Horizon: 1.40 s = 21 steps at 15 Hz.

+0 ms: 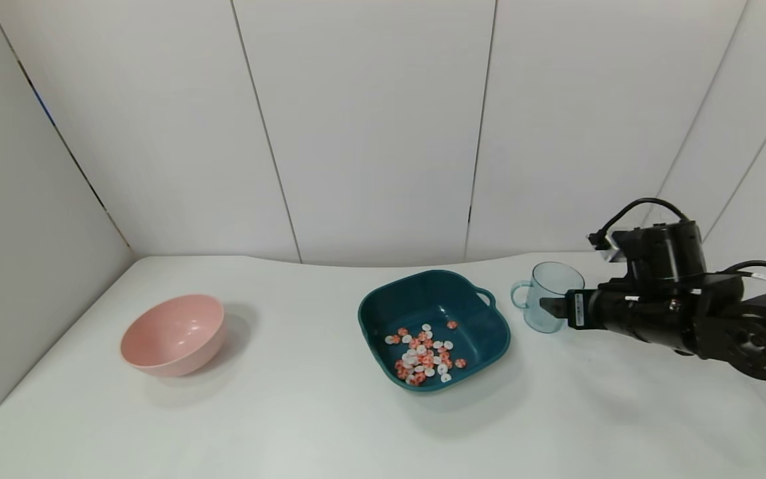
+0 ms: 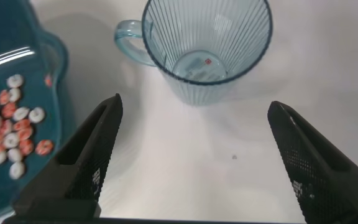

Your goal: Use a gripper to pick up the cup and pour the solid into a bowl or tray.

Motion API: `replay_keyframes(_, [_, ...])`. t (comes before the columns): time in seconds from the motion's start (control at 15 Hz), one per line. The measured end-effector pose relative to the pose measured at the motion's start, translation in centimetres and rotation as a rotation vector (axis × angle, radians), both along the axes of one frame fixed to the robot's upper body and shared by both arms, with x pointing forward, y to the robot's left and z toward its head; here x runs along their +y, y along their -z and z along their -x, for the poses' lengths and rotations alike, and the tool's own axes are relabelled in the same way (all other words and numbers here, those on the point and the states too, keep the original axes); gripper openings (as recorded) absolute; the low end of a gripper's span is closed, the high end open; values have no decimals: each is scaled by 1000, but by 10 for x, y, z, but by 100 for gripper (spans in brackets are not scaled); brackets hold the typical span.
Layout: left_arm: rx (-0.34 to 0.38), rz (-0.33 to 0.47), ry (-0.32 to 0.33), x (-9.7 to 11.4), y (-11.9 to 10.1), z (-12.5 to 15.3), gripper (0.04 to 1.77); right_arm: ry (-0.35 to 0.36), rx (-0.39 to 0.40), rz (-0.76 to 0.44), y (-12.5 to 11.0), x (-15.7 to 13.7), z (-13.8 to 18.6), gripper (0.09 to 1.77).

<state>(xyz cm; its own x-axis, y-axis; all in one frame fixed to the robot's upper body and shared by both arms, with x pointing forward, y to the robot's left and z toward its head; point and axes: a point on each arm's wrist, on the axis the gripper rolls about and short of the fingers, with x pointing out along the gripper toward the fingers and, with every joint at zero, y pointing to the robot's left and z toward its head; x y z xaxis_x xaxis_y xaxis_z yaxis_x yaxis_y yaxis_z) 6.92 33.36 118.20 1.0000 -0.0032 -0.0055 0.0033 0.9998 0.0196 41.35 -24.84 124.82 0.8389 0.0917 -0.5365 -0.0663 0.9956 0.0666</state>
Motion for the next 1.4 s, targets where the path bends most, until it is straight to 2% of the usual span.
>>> replay_keyframes(0.4, [0,0,0,0,0,0,172,-41,-91,-2,-68,-21,80,170])
replay_keyframes(0.67, [0,0,0,0,0,0,172,-50,-176,6,-92,-40,140,170])
replay_keyframes(0.87, [0,0,0,0,0,0,172,-35,-256,-4,-97,-59,179,170])
replay_keyframes(1.2, [0,0,0,0,0,0,172,29,-377,-6,-91,-83,240,170])
replay_keyframes(1.4, [0,0,0,0,0,0,172,44,-384,-10,-80,-87,276,170])
